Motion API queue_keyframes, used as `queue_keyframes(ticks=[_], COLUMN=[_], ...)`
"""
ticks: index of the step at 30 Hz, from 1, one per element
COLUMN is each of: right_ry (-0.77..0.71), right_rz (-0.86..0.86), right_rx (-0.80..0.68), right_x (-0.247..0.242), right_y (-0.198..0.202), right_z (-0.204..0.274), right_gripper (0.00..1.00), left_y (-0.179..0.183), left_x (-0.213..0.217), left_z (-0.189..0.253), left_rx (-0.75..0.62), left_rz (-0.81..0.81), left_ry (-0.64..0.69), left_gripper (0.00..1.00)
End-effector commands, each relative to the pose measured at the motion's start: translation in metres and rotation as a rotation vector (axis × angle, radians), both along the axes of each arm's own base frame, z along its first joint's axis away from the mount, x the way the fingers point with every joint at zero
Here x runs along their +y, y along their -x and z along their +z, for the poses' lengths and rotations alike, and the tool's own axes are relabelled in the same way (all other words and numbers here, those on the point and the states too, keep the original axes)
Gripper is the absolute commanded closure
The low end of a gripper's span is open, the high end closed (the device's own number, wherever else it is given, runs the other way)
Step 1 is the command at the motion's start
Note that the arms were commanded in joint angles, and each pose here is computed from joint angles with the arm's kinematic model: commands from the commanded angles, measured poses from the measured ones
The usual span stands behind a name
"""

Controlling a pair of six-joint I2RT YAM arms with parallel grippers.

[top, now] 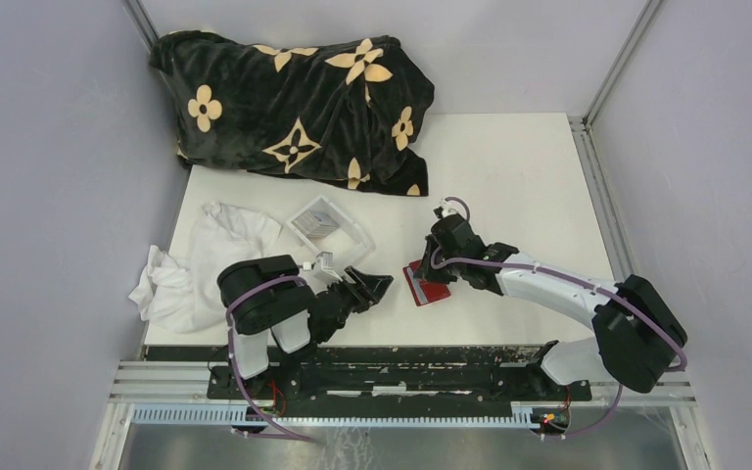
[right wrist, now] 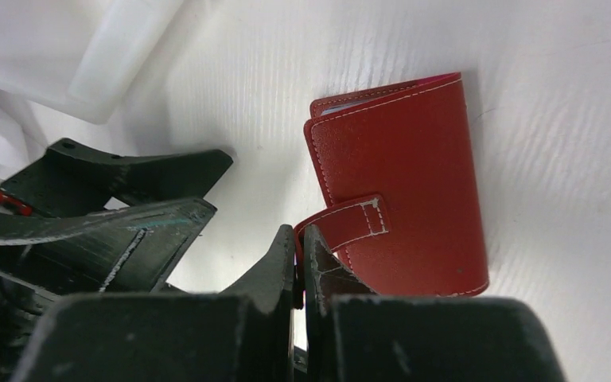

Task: Put the credit cards into the card holder
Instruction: Close the card holder at the center of the board.

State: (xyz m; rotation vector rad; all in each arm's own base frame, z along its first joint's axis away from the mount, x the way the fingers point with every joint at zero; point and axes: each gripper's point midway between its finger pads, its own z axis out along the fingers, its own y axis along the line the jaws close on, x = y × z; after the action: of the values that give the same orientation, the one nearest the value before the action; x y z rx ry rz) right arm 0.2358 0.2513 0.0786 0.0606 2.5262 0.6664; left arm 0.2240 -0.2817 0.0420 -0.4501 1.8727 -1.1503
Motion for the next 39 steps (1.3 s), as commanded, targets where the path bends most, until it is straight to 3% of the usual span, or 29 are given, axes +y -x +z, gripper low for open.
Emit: queue_keyframes(ticks=[1, 7, 18, 31, 39], right_ry=[-0.038, -0.012, 0.025, 0.001, 0.048], right_rz=[0.018, 0.053, 0.145, 0.218, 0.168], right_rx=[-0.04, -0.009, -0.04, -0.038, -0.168], right_x=[0.023, 0.031, 0.041, 0.045, 0.013], right_y=[-0.009, -0.005, 0.006, 0.018, 0.016], right_z=[0.012, -0.003, 0.01, 0.015, 0.057], right_gripper=[0.99, 0.85, 0.46, 0.45, 0.45], left_y=[-0.008, -0.014, -0.026, -0.038, -0.038], left_x=[0.006, 0.001, -0.009, -0.017, -0.054], left_z=[0.013, 0.021, 0.035, 0.069, 0.085], left_rx=[-0.04, -0.068, -0.101, -0.179, -0.236], left_rz=[0.052, 0.051, 0.048, 0.03, -0.109], left_ry=[0.007, -0.053, -0.144, -0.282, -0.299], left_gripper=[0.29, 0.29, 0.3, 0.3, 0.31])
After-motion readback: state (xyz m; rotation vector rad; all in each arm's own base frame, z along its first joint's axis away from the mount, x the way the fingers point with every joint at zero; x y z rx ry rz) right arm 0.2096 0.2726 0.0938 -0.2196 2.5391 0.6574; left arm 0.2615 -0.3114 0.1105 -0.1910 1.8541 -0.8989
